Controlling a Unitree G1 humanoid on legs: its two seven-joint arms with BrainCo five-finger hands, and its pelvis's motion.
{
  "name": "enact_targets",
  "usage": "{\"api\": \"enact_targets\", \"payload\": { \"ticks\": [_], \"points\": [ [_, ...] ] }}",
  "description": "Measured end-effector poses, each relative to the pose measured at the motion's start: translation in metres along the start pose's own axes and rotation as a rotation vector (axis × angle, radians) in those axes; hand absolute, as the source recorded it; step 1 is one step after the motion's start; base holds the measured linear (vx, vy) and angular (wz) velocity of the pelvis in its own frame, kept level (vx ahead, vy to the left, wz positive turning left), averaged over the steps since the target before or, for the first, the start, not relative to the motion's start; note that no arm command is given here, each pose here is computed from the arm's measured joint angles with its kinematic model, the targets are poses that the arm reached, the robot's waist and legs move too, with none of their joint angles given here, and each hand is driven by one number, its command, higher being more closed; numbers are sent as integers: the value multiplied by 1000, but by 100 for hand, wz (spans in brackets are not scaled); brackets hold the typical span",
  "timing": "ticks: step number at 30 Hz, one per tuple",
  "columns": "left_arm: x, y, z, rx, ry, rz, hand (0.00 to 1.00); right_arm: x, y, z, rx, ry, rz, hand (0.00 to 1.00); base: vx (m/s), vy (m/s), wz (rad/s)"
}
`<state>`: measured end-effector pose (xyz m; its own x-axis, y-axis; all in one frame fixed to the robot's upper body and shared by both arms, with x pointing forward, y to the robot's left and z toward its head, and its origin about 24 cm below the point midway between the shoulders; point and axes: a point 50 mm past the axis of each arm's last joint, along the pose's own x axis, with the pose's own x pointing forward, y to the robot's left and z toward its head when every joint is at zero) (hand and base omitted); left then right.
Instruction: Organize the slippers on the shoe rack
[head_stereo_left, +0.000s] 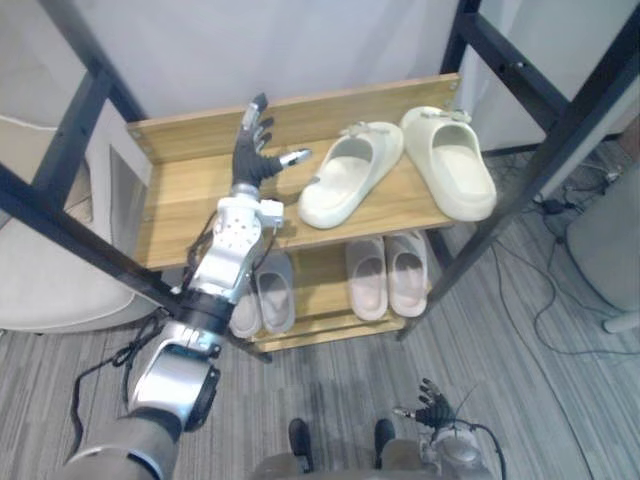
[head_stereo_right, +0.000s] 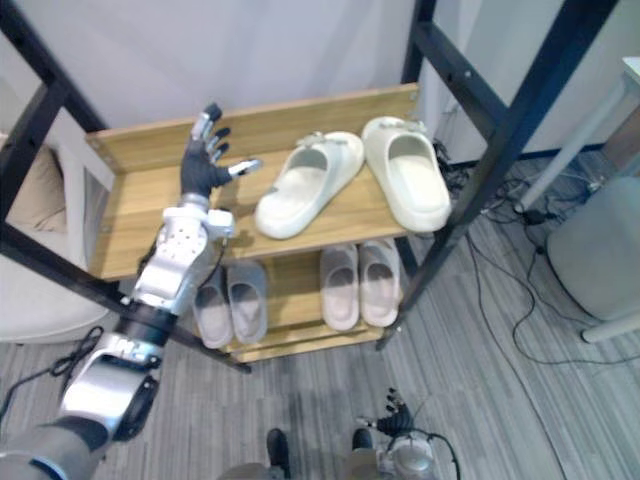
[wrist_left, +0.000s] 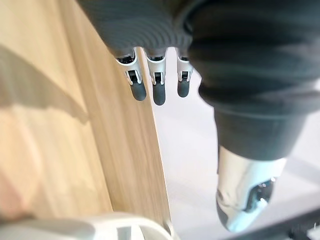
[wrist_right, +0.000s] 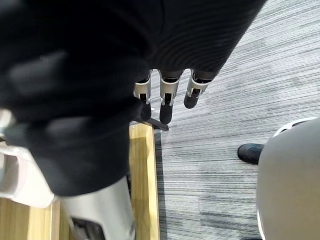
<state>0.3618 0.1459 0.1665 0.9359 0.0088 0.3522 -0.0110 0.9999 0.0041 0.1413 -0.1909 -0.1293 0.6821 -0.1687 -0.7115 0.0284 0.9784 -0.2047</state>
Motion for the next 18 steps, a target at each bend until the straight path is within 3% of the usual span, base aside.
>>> {"api": "enact_targets", "payload": {
  "ticks": [8, 18],
  "points": [
    [-23, -5, -22, -87, 85, -69, 0, 2, 2, -1, -26, 21, 12, 0, -1, -4, 7],
    [-48, -54, -27, -169, 103, -265, 0, 2, 6, -4, -47, 40, 33, 0, 3, -2, 2]
  ]
}}
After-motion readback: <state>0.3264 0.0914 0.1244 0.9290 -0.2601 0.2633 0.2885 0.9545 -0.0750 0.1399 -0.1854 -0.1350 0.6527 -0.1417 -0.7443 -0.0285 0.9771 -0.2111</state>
